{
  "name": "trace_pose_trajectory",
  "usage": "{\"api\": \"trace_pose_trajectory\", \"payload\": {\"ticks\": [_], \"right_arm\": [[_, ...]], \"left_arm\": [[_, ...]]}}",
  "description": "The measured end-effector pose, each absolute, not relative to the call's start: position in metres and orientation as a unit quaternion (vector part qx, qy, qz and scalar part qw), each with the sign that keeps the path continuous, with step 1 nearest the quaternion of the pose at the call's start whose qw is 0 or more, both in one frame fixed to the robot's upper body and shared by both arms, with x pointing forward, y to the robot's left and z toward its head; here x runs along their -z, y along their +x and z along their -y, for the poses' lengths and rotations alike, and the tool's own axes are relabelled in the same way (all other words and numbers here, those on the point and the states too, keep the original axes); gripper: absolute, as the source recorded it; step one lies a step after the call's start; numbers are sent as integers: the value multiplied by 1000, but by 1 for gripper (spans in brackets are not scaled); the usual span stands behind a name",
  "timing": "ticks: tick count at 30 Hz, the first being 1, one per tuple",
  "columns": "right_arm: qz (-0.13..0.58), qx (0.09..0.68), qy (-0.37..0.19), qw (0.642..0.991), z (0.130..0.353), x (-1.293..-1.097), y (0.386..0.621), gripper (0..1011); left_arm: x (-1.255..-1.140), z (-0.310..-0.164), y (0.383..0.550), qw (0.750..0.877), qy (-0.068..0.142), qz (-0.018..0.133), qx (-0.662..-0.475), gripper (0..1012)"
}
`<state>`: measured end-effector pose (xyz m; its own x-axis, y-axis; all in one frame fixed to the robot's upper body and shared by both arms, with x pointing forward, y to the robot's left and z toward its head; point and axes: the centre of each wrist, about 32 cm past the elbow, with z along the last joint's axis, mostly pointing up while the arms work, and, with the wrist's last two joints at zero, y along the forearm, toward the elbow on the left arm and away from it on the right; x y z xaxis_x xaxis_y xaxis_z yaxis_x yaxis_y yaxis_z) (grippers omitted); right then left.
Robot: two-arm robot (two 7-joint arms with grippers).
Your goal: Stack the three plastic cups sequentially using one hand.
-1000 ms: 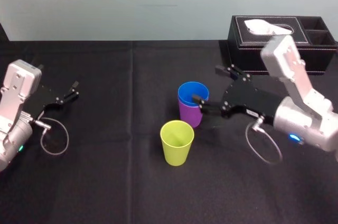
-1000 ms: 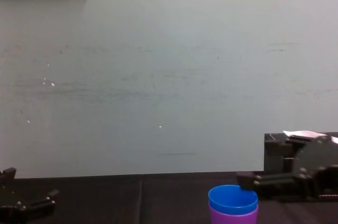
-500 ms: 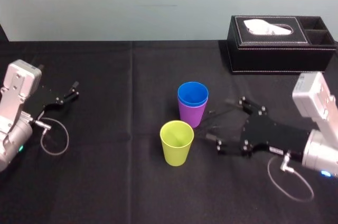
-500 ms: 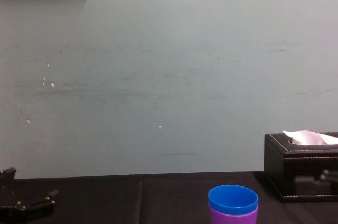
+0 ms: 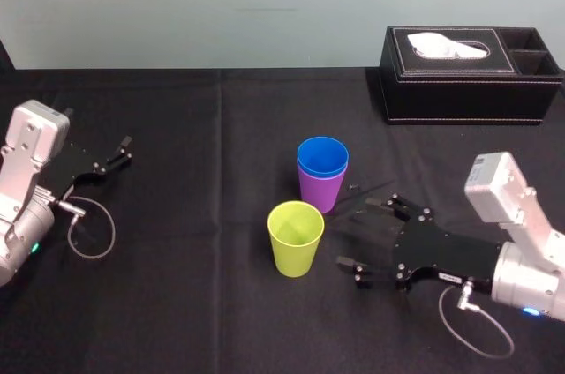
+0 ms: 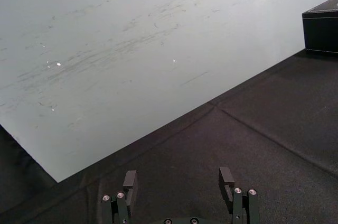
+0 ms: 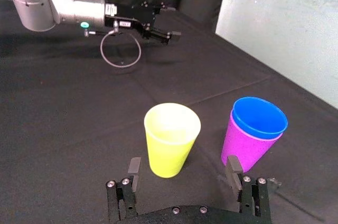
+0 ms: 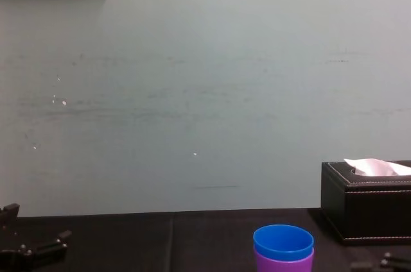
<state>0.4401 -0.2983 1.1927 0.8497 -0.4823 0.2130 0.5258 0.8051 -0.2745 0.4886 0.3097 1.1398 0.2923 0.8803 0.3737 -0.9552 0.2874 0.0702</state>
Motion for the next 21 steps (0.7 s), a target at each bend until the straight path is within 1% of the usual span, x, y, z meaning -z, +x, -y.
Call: {"api": "trace_pose_trajectory", "payload": {"ticks": [15, 21], "right_arm": [[53, 247, -176, 951, 288, -1178, 457, 1002], [50, 240, -177, 953, 284, -1176, 462, 1003]], "left_arm": [[-1140, -310, 489, 791, 141, 132, -580, 1011], [-1140, -310, 489, 791, 141, 132, -580, 1011]]}}
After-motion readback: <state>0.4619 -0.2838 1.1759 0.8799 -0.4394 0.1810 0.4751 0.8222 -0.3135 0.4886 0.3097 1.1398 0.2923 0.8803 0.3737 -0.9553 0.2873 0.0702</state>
